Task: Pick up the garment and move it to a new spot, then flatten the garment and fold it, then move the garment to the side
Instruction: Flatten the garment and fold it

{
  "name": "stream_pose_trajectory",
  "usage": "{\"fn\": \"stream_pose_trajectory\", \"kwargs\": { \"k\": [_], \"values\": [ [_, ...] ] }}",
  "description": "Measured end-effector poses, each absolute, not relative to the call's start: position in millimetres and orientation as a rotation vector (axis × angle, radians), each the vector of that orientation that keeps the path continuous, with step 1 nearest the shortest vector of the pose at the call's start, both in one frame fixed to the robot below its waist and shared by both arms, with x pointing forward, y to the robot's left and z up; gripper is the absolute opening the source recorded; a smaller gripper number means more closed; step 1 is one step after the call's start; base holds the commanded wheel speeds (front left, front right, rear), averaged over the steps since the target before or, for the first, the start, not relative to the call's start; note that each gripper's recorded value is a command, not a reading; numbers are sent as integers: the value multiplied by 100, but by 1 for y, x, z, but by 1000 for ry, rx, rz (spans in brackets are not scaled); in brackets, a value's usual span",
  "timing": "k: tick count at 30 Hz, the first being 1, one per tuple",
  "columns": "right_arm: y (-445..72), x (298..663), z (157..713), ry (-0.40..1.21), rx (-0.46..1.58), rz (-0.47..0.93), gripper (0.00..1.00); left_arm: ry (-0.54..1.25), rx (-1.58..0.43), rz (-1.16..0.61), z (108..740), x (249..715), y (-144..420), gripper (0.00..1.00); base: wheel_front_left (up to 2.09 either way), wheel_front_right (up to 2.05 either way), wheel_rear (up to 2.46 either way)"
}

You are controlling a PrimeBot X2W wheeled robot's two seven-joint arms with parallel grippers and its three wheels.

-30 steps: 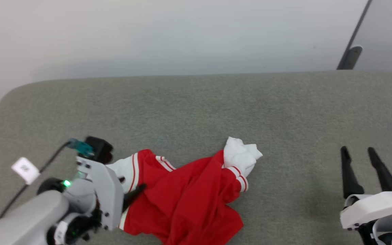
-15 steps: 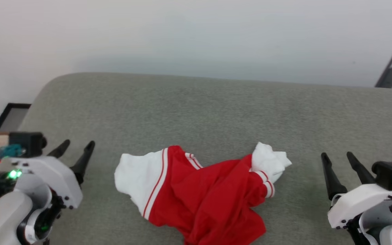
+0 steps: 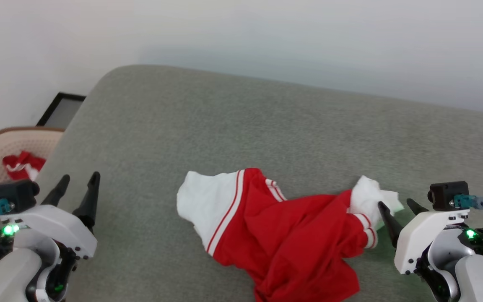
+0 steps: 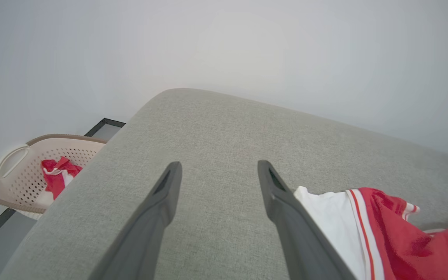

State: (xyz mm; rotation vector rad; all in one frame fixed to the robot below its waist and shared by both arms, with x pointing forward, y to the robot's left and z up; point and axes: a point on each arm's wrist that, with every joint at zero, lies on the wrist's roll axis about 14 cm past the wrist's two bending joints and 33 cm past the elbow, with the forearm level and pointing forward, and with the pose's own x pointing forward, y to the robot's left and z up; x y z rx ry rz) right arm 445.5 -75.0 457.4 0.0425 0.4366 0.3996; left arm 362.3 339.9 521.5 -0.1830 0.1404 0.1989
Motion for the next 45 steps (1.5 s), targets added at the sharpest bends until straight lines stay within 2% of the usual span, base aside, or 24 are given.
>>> {"fn": "stream_pose_trajectory", "kwargs": {
  "k": [9, 10, 11, 16, 22, 27, 34, 37, 38, 39, 45],
  "values": [
    [-58, 451, 411, 629, -13, 448, 100, 144, -246, 289, 504, 345, 357, 100, 0, 0, 0],
    [-56, 451, 407, 645, -22, 456, 47, 146, -248, 293, 503, 344, 358, 100, 0, 0, 0],
    [-54, 452, 405, 653, -24, 461, 0, 149, -247, 296, 501, 343, 359, 100, 0, 0, 0],
    [-50, 462, 408, 638, -26, 471, 0, 143, -253, 317, 499, 340, 363, 100, 0, 0, 0],
    [-72, 472, 428, 575, -28, 426, 0, 135, -254, 329, 498, 335, 367, 100, 0, 0, 0],
    [-112, 475, 449, 531, -28, 343, 0, 129, -258, 314, 499, 333, 363, 100, 0, 0, 0],
    [-176, 456, 449, 552, -1, 197, 0, 114, -258, 270, 505, 340, 350, 100, 0, 0, 0],
    [-189, 447, 442, 573, 16, 162, 40, 119, -257, 250, 505, 343, 344, 100, 0, 0, 0],
    [-192, 445, 439, 578, 34, 151, 81, 119, -257, 242, 505, 344, 341, 100, 0, 0, 0],
    [-194, 442, 436, 586, 43, 143, 100, 122, -256, 235, 505, 345, 339, 100, 0, 0, 0],
    [-199, 434, 432, 594, 65, 123, 100, 137, -250, 194, 506, 348, 329, 100, 0, 0, 0]
  ]
}}
